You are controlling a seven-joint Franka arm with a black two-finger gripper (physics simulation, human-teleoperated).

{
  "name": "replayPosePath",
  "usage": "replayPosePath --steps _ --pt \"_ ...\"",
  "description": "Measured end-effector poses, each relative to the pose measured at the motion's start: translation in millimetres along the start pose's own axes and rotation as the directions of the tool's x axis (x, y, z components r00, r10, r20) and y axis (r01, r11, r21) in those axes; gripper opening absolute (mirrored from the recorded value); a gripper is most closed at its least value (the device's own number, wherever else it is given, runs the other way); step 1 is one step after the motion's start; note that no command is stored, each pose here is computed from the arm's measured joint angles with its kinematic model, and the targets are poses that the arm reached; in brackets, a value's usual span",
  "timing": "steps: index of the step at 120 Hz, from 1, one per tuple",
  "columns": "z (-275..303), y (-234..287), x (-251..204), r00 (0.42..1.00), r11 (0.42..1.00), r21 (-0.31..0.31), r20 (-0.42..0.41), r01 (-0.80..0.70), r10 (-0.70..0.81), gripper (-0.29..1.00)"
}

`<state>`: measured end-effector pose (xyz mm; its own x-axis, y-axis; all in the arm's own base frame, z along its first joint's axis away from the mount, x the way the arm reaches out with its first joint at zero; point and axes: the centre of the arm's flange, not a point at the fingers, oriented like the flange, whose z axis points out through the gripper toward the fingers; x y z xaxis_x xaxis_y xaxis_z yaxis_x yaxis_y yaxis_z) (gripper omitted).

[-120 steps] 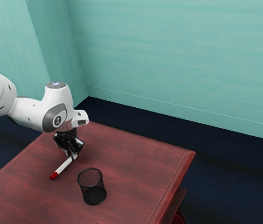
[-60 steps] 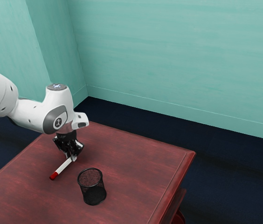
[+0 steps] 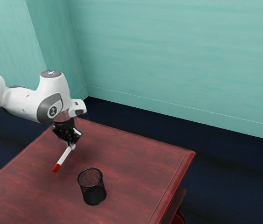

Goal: Put the marker into the pen holder.

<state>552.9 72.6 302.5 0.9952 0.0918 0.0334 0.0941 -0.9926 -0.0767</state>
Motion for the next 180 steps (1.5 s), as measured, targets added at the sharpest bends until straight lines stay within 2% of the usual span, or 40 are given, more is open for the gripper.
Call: replayPosePath --steps 38,55,70,80,151,180 --pt "-78 37 -24 0.997 0.998 -0.014 -0.047 -0.055 0.055 -0.08" --pt "-94 59 -29 0.994 0.995 -0.009 -0.05 -0.094 0.094 -0.08" --pt "-114 56 -34 0.994 0.996 -0.013 -0.07 -0.088 0.087 -0.06" --pt "-117 55 -37 0.995 0.997 -0.014 -0.064 -0.082 0.081 -0.05" --pt "-135 150 -60 0.968 0.969 -0.03 -0.063 -0.246 0.243 -0.02" --pt "-136 161 -79 0.964 0.963 -0.034 -0.041 -0.266 0.264 -0.02"
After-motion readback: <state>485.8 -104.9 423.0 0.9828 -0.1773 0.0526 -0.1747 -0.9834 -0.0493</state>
